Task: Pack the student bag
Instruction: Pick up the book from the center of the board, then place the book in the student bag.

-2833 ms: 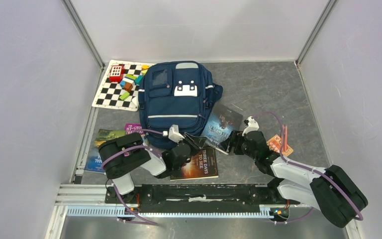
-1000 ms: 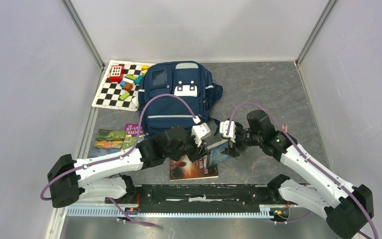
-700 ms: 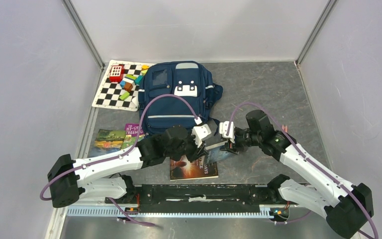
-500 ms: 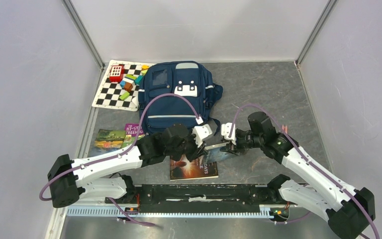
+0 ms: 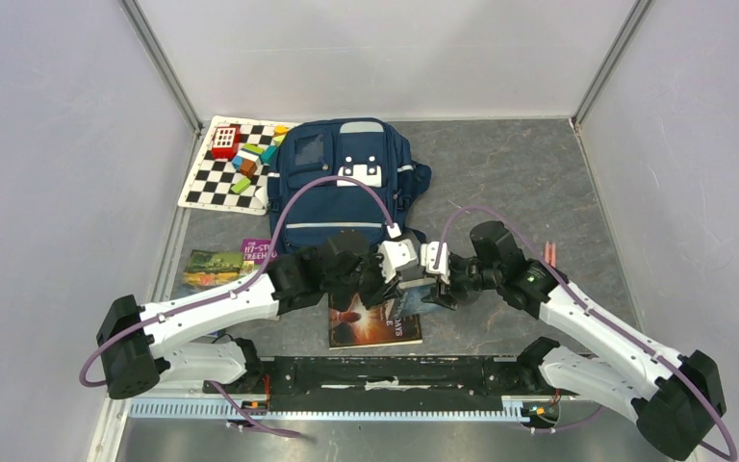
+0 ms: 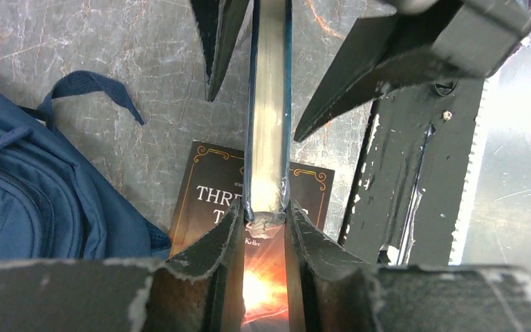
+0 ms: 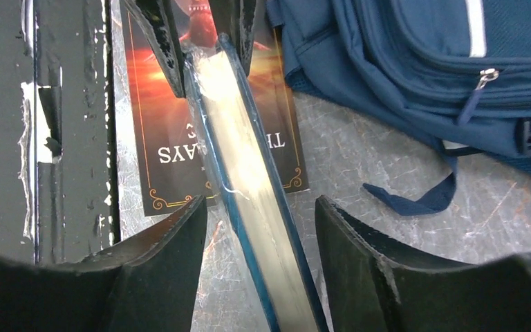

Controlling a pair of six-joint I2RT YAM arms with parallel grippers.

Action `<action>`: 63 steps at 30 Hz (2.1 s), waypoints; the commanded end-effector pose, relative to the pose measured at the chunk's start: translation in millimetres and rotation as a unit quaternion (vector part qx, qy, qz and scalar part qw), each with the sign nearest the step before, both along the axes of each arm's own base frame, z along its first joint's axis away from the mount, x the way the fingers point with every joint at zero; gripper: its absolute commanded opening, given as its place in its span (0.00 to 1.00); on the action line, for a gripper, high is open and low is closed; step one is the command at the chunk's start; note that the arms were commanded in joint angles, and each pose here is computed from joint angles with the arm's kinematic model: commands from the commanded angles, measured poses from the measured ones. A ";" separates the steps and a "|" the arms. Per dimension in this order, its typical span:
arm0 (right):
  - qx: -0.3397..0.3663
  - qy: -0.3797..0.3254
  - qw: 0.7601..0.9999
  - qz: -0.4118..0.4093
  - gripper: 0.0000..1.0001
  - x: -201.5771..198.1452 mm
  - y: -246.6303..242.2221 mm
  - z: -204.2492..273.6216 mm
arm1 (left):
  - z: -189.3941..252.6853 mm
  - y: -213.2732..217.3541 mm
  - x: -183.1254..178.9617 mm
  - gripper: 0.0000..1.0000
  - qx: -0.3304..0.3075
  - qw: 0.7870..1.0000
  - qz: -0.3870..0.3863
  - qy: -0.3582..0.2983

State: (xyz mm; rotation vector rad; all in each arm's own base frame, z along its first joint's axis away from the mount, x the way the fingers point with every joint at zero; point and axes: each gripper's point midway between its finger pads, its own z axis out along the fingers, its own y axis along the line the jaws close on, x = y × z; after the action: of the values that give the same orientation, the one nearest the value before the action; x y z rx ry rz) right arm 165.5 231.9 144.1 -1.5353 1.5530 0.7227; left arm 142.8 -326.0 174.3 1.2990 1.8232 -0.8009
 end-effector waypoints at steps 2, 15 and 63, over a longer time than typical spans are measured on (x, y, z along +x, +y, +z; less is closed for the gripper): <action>-0.049 0.036 0.998 -0.013 0.64 -6.3 -6.5 -25.8 | 46.8 -15.7 8.1 0.02 -0.056 0.996 -0.028 -0.058; -0.039 -0.050 0.951 -0.301 0.00 75.6 -47.6 40.2 | 47.1 29.2 45.0 0.95 -0.003 0.992 0.073 -0.104; 0.246 0.043 0.765 -0.593 0.00 116.0 -117.2 113.3 | -55.5 69.5 148.0 0.08 0.257 0.918 0.278 -0.121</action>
State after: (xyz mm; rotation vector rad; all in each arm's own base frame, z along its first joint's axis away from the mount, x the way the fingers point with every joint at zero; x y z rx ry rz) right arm 273.0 106.9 205.0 -0.1213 1.9821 0.2123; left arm 266.6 -250.1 76.5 1.1717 2.2066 0.1271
